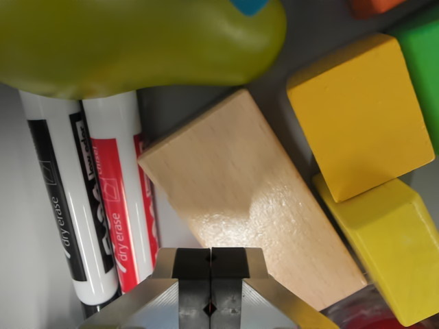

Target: Pick an object from the bin

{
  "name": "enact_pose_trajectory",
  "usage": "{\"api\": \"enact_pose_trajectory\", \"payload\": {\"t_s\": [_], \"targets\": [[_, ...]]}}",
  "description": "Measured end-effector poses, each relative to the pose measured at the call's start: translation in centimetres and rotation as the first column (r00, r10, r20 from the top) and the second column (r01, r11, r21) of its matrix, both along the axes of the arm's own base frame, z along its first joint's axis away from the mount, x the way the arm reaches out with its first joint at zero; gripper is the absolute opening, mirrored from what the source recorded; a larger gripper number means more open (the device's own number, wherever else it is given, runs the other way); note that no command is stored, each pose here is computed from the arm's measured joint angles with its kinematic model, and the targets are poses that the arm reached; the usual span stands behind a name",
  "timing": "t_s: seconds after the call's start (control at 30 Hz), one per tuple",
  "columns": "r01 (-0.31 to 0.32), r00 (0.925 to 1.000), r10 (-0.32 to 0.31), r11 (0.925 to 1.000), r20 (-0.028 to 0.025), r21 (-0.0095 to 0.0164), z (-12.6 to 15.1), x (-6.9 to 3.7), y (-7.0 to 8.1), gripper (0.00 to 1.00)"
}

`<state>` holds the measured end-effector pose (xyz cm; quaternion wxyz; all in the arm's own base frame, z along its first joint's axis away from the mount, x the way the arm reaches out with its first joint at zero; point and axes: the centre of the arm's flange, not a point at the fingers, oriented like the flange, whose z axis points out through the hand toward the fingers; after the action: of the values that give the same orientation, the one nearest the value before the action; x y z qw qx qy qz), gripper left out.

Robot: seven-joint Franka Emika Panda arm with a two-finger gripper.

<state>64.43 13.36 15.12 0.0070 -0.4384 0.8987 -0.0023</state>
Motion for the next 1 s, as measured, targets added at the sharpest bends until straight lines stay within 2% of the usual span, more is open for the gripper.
{"api": "enact_pose_trajectory", "payload": {"t_s": [0.33, 1.0], "targets": [[0.000, 1.0000, 0.000, 1.0000, 0.0041, 0.0014, 1.6, 0.1, 0.0, 0.00], [0.001, 1.0000, -0.001, 1.0000, -0.0004, 0.0025, 8.3, -0.1, 0.0, 0.00]]}}
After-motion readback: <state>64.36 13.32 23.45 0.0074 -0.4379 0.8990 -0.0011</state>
